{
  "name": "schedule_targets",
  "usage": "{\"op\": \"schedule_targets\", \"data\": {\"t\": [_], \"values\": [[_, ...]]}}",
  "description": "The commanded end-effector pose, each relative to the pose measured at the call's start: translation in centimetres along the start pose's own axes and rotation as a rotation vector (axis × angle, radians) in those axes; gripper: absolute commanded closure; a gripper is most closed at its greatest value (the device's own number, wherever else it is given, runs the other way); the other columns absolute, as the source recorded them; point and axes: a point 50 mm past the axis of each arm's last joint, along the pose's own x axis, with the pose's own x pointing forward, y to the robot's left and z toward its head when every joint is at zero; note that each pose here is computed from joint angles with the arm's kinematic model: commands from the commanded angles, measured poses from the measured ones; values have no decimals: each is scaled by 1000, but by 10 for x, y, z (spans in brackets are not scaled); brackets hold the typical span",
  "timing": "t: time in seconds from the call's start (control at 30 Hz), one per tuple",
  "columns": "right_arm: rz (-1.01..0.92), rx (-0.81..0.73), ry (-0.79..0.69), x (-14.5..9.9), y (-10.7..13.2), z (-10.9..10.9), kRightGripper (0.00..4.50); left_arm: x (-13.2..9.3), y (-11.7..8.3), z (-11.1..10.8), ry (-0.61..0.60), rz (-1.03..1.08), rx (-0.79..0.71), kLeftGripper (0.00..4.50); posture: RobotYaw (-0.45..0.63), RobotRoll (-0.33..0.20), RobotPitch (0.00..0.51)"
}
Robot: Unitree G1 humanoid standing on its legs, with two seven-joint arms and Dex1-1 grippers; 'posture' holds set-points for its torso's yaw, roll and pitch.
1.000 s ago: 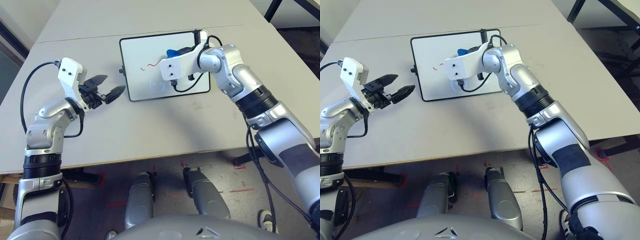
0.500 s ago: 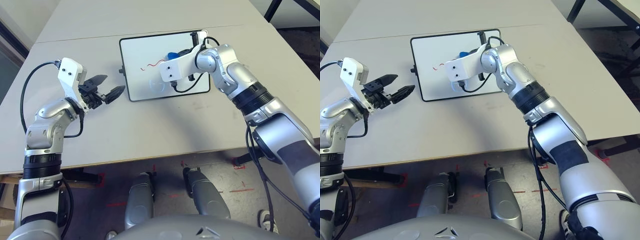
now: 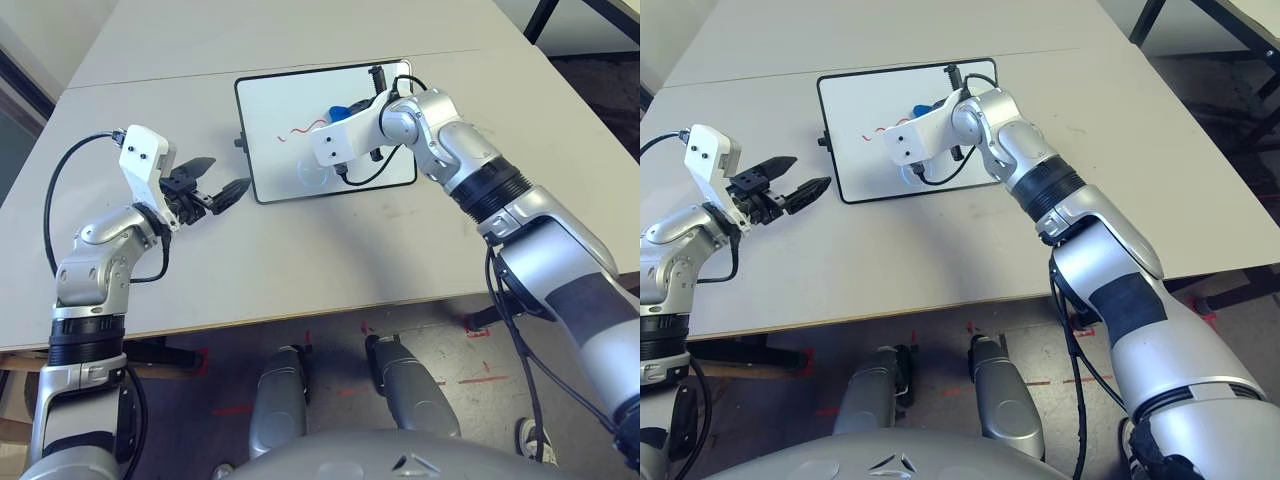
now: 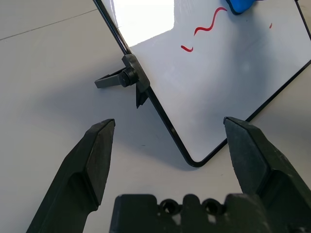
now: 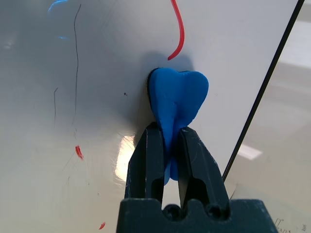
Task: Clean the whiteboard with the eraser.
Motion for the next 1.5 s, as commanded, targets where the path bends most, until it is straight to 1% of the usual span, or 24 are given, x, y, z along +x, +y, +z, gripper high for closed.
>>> {"op": "schedule_targets", "data": {"t": [0.03, 0.37, 0.8, 1.07, 1.5], "values": [[25, -22, -13, 4, 4, 8, 4316, -4, -1, 0, 1, 9, 10, 0, -55, 0, 187], [25, -32, -44, 5, 2, 20, 4329, -6, -1, 0, 2, 11, 12, 0, -51, 0, 193], [7, -70, -69, 12, 1, 33, 4340, -7, -6, -2, -2, 16, 2, 0, -30, 0, 193], [18, -96, -97, 21, 13, 45, 4341, -9, -8, -3, -5, 24, -3, 0, -16, 0, 190], [33, -138, -153, 21, 20, 63, 4342, -8, -8, -4, -8, 29, -6, 0, -17, 0, 189]]}}
